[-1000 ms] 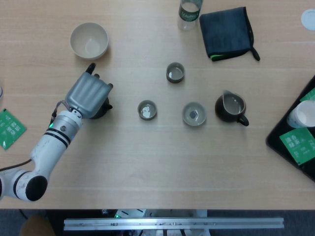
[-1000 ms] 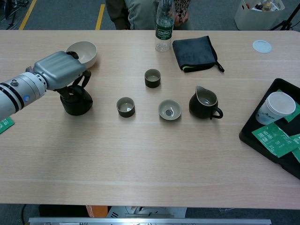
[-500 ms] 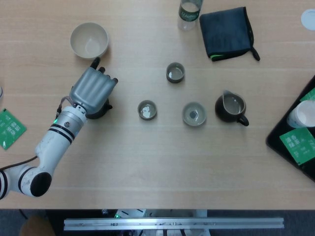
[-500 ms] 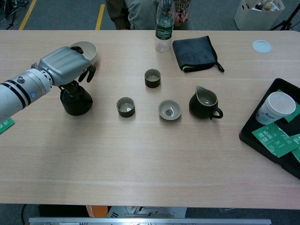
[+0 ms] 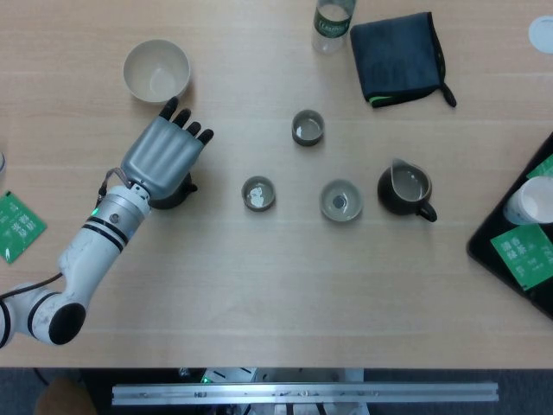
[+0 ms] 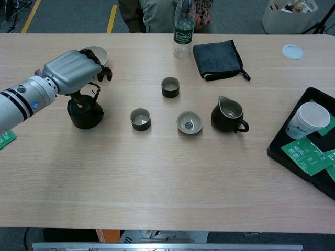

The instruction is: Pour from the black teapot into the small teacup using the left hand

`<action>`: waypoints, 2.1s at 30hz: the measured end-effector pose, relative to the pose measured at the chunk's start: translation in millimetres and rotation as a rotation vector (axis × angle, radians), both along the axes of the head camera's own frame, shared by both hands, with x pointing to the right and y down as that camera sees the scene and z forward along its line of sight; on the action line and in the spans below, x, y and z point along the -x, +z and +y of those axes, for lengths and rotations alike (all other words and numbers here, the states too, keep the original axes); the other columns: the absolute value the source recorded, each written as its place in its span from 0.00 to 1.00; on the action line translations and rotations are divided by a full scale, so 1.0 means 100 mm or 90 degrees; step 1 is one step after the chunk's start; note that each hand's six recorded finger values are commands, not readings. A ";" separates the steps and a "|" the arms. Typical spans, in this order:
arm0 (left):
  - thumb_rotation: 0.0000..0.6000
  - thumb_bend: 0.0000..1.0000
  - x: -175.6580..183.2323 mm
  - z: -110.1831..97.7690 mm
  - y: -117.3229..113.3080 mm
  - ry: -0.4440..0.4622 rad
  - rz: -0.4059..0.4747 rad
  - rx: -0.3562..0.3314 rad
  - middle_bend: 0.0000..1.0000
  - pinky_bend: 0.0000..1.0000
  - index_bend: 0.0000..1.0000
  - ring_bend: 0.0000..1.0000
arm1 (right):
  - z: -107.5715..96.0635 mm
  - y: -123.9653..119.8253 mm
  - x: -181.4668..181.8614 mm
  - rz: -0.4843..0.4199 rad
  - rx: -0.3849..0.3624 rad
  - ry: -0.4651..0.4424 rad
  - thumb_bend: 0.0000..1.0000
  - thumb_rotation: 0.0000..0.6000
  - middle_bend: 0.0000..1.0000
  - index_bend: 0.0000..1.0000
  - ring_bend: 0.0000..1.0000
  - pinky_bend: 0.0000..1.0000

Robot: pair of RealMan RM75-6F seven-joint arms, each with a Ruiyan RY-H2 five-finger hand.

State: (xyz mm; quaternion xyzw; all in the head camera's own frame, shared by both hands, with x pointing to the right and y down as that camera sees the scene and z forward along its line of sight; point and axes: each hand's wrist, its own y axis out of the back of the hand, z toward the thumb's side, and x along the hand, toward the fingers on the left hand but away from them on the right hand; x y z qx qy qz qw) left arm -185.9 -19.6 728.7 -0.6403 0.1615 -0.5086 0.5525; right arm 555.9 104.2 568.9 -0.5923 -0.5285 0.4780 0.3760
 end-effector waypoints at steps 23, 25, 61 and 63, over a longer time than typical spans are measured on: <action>0.90 0.21 0.28 -0.18 0.32 -0.058 -0.110 0.039 0.27 0.11 0.21 0.13 | 0.01 -0.02 -0.03 0.001 -0.001 0.006 0.00 1.00 0.39 0.36 0.23 0.23; 0.90 0.21 0.30 -0.19 0.34 -0.062 -0.120 0.043 0.28 0.11 0.22 0.13 | 0.01 -0.01 -0.02 0.001 -0.001 0.005 0.00 1.00 0.39 0.36 0.23 0.23; 0.89 0.20 0.23 0.03 0.10 -0.041 -0.149 0.054 0.47 0.11 0.42 0.29 | 0.00 0.00 -0.01 -0.002 -0.002 0.003 0.00 1.00 0.39 0.36 0.23 0.23; 0.90 0.20 0.21 0.04 0.11 -0.039 -0.149 0.054 0.51 0.11 0.45 0.34 | 0.00 -0.01 -0.02 -0.002 -0.002 0.004 0.00 1.00 0.39 0.36 0.23 0.23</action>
